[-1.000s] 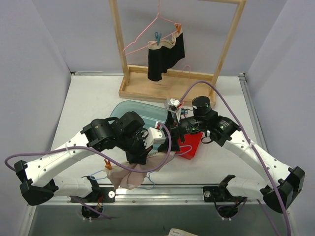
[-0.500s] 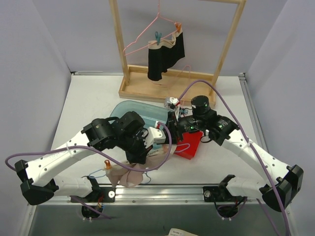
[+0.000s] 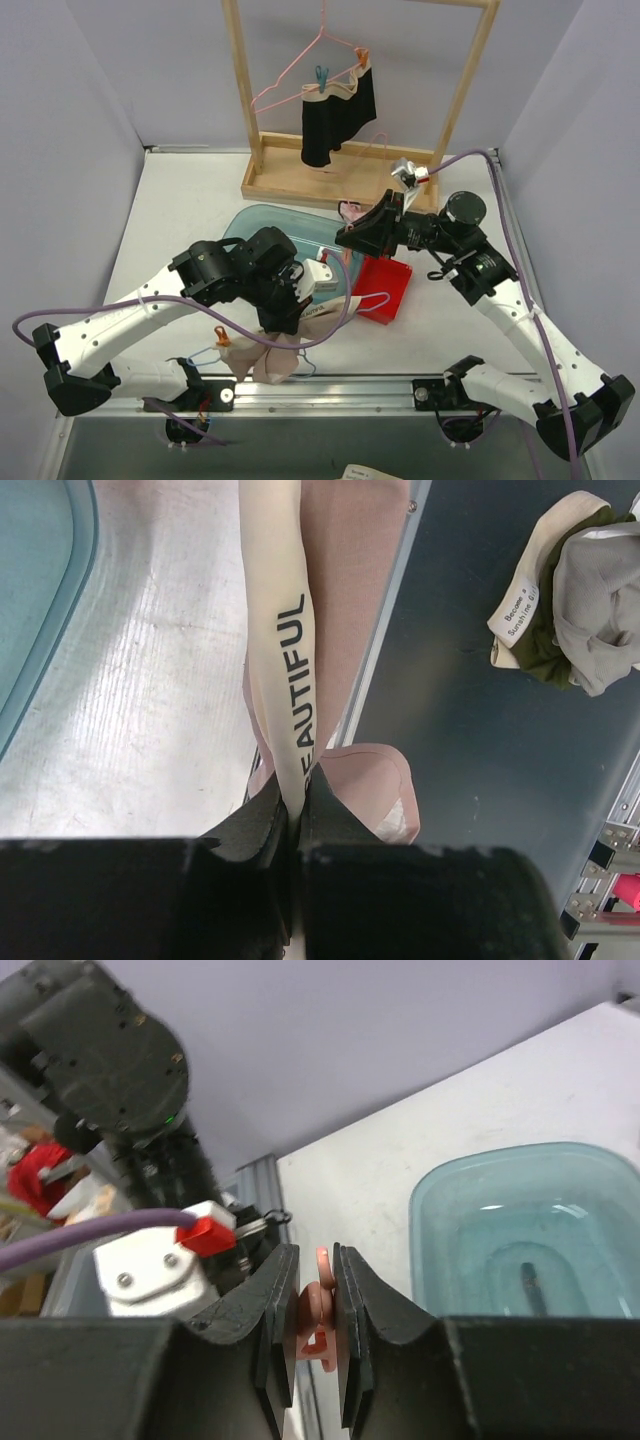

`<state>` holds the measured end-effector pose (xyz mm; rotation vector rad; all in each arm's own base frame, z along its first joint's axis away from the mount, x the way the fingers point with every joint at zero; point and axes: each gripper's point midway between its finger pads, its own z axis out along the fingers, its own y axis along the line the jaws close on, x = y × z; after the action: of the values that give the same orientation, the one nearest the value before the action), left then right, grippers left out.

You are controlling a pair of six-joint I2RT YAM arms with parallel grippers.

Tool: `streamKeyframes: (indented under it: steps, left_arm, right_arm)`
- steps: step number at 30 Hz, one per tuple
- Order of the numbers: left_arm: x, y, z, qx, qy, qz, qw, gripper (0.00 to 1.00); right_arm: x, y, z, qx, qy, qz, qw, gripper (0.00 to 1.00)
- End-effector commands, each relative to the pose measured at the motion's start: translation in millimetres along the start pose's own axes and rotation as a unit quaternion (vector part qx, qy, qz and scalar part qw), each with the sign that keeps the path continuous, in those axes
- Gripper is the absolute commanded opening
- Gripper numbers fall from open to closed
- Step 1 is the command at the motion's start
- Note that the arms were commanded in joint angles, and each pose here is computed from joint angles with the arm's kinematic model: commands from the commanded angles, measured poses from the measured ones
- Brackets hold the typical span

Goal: Remove the underwear clipped to the hanger
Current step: Remove the underwear from the hanger.

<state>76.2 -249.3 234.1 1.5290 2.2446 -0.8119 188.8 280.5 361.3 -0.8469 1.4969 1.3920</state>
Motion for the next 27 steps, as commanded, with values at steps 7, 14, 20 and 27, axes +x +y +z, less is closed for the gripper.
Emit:
streamKeyframes:
  steps: [7, 14, 20, 27]
  left_arm:
    - [-7.1, 5.1, -12.6, -0.026, -0.023, 0.003, 0.999, 0.02]
    - [-8.2, 11.7, -16.6, -0.042, -0.033, -0.004, 0.999, 0.03]
    - [-10.8, 10.9, -17.6, -0.038, -0.037, -0.002, 0.999, 0.03]
    - [-13.4, 8.3, -17.8, -0.030, -0.038, 0.001, 0.999, 0.02]
  right_arm:
    - [21.2, -177.3, -107.7, 0.534, -0.018, 0.024, 0.845, 0.00]
    - [114.0, -212.8, -125.5, 0.584, 0.056, 0.092, 0.804, 0.00]
    - [157.5, -214.0, -121.0, 0.595, 0.090, 0.086, 0.794, 0.00]
    - [147.9, -206.1, -111.5, 0.571, 0.078, 0.091, 0.812, 0.71]
